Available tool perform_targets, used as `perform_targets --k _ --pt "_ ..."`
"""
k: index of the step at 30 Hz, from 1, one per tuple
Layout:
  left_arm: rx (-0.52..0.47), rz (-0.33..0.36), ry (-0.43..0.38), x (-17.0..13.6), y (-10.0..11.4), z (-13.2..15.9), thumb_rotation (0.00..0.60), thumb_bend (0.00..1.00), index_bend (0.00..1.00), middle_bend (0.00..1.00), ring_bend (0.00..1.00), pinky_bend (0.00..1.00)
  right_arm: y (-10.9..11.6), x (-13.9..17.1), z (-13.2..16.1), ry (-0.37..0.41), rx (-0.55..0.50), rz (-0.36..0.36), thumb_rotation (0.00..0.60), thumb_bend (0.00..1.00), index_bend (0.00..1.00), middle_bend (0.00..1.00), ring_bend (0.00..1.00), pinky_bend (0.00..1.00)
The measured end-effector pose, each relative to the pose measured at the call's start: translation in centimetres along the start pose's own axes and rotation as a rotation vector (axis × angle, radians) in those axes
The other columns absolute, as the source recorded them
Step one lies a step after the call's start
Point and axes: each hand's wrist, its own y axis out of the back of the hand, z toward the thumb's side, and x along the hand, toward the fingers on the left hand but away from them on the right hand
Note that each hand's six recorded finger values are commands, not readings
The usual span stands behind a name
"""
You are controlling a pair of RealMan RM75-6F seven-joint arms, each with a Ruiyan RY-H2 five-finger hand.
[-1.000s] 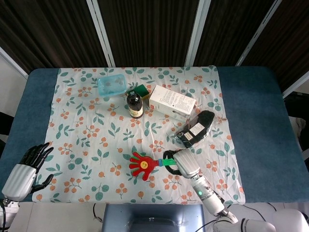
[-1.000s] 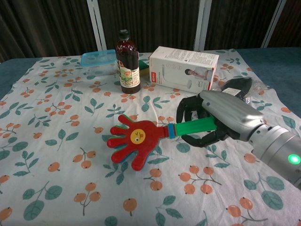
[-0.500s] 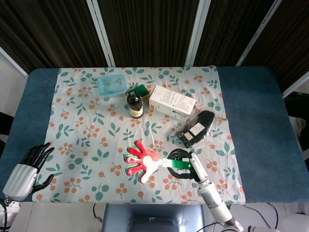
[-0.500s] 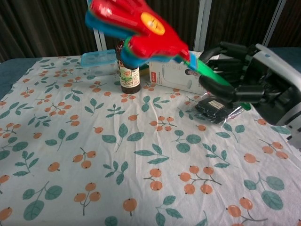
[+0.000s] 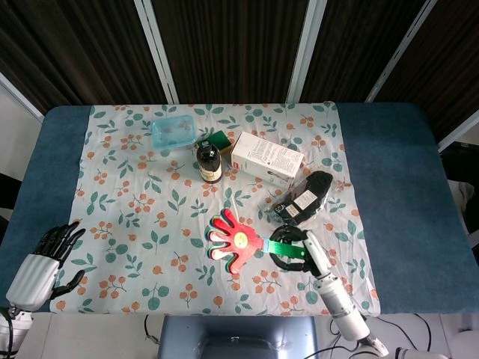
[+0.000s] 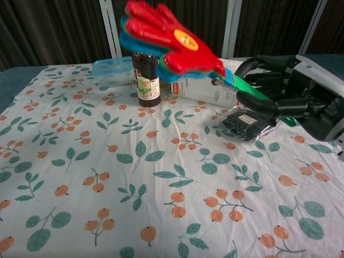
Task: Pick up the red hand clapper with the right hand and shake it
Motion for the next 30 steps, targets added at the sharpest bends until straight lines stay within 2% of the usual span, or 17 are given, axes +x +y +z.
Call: perform_targets --k 4,6,9,12,16,19,20,23,26,28,30 --pt "-0.003 -0.002 0.0 0.0 0.0 0.0 0.6 0.32 0.0 0.0 0.0 0.1 -0.5 -0.2 -2.0 -0.114 0.334 0.072 0.6 0.54 0.91 0.75 0.87 0.93" --pt "-0.003 0.0 0.0 -0.1 0.0 0.0 0.6 0.32 0.0 0.0 0.0 0.1 -0.9 -0.2 -2.4 -0.145 0.48 0.108 0.6 0.54 0.91 0.75 0.87 0.93" --pt "-0.003 0.0 0.0 -0.1 0.0 0.0 0.6 0.32 0.0 0.0 0.0 0.1 -1.2 -0.1 -1.7 -0.127 0.619 0.126 0.6 0.54 0.91 0.75 0.87 0.93" --pt "-0.003 0.0 0.001 -0.1 0.0 0.0 0.6 0.32 0.0 0.0 0.0 0.1 -1.4 0.2 -0.3 -0.075 0.67 0.1 0.6 0.54 0.91 0.75 0.87 0.93" --pt "-0.002 0.0 -0.004 -0.2 0.0 0.1 0.6 0.32 0.0 0.0 0.0 0.1 -0.9 0.8 1.9 0.007 0.584 0.005 0.6 0.54 0.91 0.76 0.87 0.93" --pt "-0.001 -0.003 -0.007 -0.3 -0.1 0.2 0.6 0.32 0.0 0.0 0.0 0.1 -0.1 1.5 3.5 0.074 0.4 -0.098 0.6 0.54 0.9 0.76 0.87 0.93" --pt "-0.001 -0.004 -0.008 -0.3 -0.1 0.2 0.6 0.32 0.0 0.0 0.0 0.1 0.2 1.8 3.9 0.1 0.308 -0.133 0.6 0.55 0.9 0.76 0.87 0.93" --pt "0.0 -0.003 -0.008 -0.3 -0.1 0.3 0.6 0.32 0.0 0.0 0.0 0.1 0.7 2.4 4.2 0.154 0.082 -0.194 0.6 0.55 0.89 0.76 0.87 0.93" --pt "0.0 -0.005 -0.004 -0.3 -0.1 0.2 0.6 0.32 0.0 0.0 0.0 0.1 0.7 2.3 3.6 0.174 -0.06 -0.2 0.6 0.55 0.89 0.76 0.87 0.93" --pt "0.0 -0.006 -0.001 -0.2 -0.2 0.1 0.6 0.32 0.0 0.0 0.0 0.1 0.3 2.0 2.9 0.169 -0.088 -0.182 0.6 0.55 0.9 0.76 0.87 0.94" --pt "-0.001 -0.007 0.001 -0.2 -0.2 0.0 0.6 0.32 0.0 0.0 0.0 0.1 -0.2 1.6 1.9 0.144 -0.073 -0.147 0.6 0.55 0.9 0.76 0.87 0.94"
